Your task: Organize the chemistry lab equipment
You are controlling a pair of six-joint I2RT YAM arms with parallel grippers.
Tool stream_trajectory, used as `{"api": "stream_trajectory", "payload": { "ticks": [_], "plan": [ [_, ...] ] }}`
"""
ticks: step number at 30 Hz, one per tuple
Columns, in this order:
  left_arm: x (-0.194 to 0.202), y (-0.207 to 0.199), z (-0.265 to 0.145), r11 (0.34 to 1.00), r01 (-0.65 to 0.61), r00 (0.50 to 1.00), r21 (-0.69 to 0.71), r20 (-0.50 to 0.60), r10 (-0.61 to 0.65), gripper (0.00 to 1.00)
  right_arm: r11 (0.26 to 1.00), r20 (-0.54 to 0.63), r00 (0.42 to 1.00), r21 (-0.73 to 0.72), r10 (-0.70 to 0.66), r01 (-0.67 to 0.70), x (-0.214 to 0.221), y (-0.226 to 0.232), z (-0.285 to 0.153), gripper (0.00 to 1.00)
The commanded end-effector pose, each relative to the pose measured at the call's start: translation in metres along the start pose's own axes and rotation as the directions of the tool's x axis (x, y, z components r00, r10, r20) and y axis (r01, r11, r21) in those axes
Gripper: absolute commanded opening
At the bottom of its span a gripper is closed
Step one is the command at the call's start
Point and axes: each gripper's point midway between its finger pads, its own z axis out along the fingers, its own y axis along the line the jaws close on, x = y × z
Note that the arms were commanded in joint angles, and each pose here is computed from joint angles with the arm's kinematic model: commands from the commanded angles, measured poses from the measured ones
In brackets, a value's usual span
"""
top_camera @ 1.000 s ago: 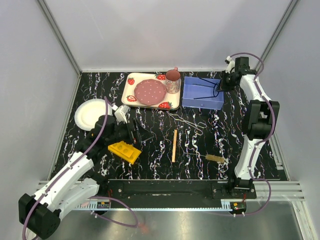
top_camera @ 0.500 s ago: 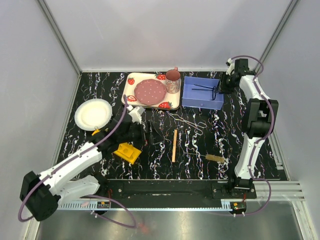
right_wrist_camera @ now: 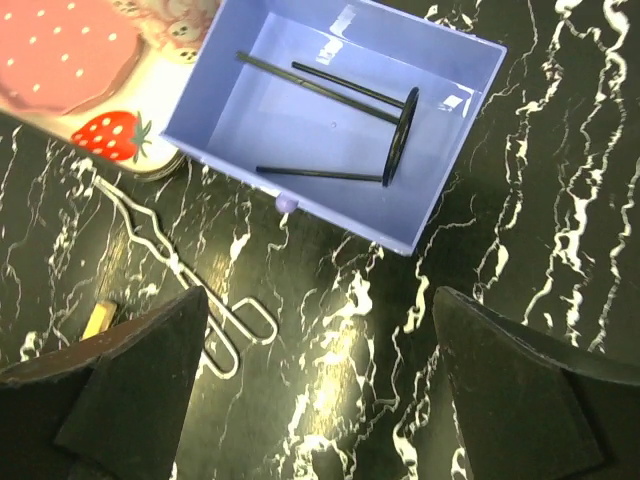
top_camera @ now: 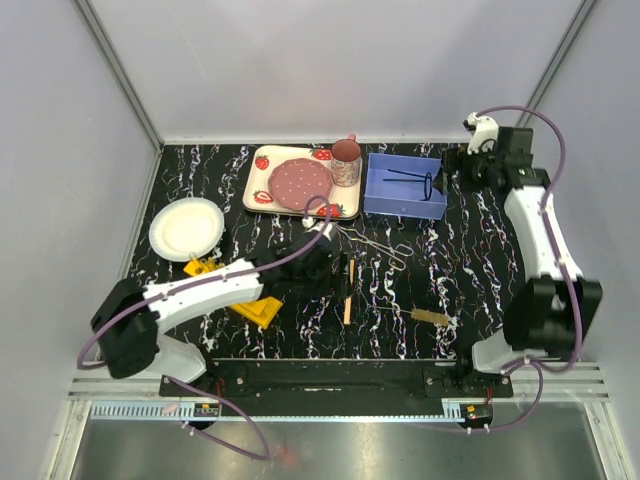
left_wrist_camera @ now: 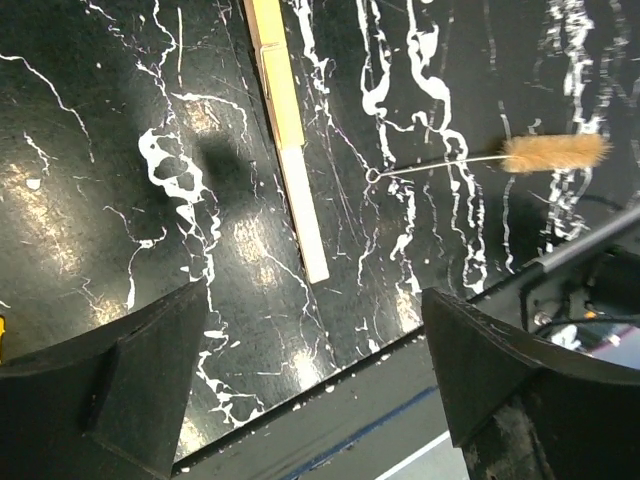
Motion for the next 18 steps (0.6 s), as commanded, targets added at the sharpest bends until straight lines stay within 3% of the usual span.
{"api": "stream_trajectory", "payload": {
  "ticks": [1, 4, 6, 8, 15, 18],
  "plan": [
    [-0.015, -0.005, 0.016, 0.992, 0.017, 0.999, -0.126, 0.048, -0.011, 0.89, 0.989, 0.115, 0.983, -0.008, -0.143, 0.145, 0.015, 0.019, -0.036, 1.00],
    [-0.015, -0.008, 0.033, 0.981, 0.002, 0.999, -0.192, 0.038, 0.006, 0.81, 0.987, 0.172, 0.976, -0.066, -0.134, 0.148, 0.039, 0.038, -0.044, 1.00],
    [-0.015, -0.006, 0.047, 0.968, -0.005, 1.000, -0.251, 0.008, 0.007, 0.65, 0.956, 0.204, 0.966, -0.209, -0.161, 0.204, 0.054, 0.065, -0.049, 1.00],
    [-0.015, -0.003, 0.056, 0.954, -0.028, 1.000, -0.300, -0.015, 0.024, 0.64, 0.930, 0.223, 0.961, -0.291, -0.162, 0.224, 0.071, 0.083, -0.057, 1.00],
    [-0.020, 0.013, 0.086, 0.897, -0.096, 0.995, -0.432, -0.054, 0.081, 0.60, 0.929, 0.203, 0.971, -0.319, -0.130, 0.191, 0.080, 0.081, -0.057, 1.00],
    [-0.021, 0.015, 0.096, 0.883, -0.120, 0.993, -0.454, -0.068, 0.100, 0.54, 0.925, 0.199, 0.971, -0.327, -0.132, 0.193, 0.082, 0.082, -0.055, 1.00]
  ]
}}
